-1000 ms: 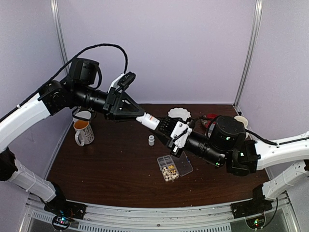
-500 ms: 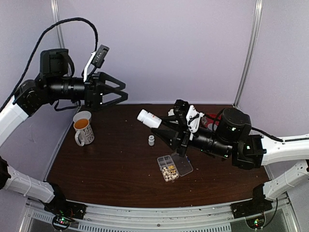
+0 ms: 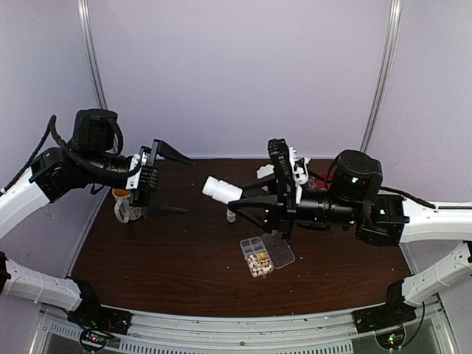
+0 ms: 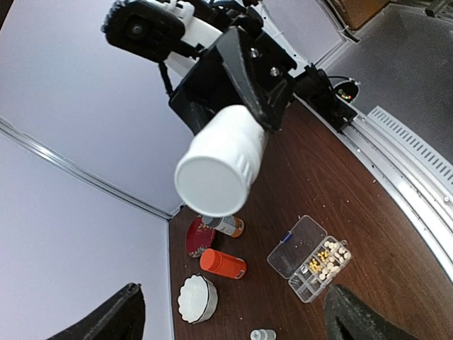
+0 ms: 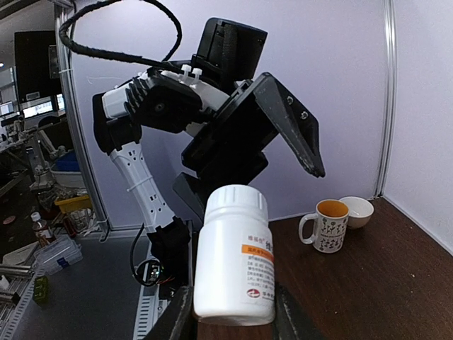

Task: Sort the pills into containers
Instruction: Pass from the left arm to the right, then unscrew the lid of the pill bottle from the pill bottle.

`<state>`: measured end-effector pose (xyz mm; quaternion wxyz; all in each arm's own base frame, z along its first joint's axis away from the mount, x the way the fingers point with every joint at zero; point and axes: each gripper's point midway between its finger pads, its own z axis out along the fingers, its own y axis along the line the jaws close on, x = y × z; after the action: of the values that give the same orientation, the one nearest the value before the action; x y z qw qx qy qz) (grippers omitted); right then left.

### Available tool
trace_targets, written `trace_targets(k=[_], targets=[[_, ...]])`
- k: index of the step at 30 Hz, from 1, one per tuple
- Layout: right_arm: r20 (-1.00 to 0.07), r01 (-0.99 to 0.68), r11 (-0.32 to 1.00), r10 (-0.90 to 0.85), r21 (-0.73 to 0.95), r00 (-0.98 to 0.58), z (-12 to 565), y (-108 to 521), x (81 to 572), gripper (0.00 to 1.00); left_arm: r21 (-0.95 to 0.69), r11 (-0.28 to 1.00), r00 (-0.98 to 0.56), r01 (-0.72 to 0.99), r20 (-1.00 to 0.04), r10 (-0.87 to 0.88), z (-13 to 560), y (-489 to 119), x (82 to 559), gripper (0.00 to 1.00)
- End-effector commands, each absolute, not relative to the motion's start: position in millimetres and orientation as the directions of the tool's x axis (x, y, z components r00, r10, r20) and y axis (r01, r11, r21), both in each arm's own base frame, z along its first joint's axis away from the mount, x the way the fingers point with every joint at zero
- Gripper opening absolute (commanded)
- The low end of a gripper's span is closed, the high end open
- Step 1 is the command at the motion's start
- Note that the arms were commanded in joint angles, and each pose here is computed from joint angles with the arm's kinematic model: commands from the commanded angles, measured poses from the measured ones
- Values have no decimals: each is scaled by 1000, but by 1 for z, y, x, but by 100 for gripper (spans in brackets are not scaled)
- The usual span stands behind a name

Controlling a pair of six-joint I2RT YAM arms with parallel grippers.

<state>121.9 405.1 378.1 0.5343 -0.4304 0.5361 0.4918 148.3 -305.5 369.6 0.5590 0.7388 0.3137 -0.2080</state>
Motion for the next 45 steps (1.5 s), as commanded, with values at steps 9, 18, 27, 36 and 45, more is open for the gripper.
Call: trace_targets(k=[9, 18, 27, 36, 45], targets=[[-992, -990, 65, 45, 125, -122, 378, 428, 120, 9, 799, -253, 835, 545, -544, 80, 382, -308, 125, 78], [-988, -988, 43, 63, 147, -144, 383, 440, 123, 6, 810, -268, 848, 521, -528, 53, 377, -305, 117, 62], [-986, -988, 27, 70, 153, -151, 385, 442, 122, 6, 810, -274, 849, 519, -526, 54, 373, -305, 116, 57], [-986, -988, 15, 62, 155, -154, 384, 447, 122, 6, 810, -273, 850, 519, -523, 66, 372, -306, 118, 46], [-986, -987, 17, 54, 159, -158, 381, 447, 123, 5, 813, -267, 852, 517, -519, 72, 373, -305, 119, 53]])
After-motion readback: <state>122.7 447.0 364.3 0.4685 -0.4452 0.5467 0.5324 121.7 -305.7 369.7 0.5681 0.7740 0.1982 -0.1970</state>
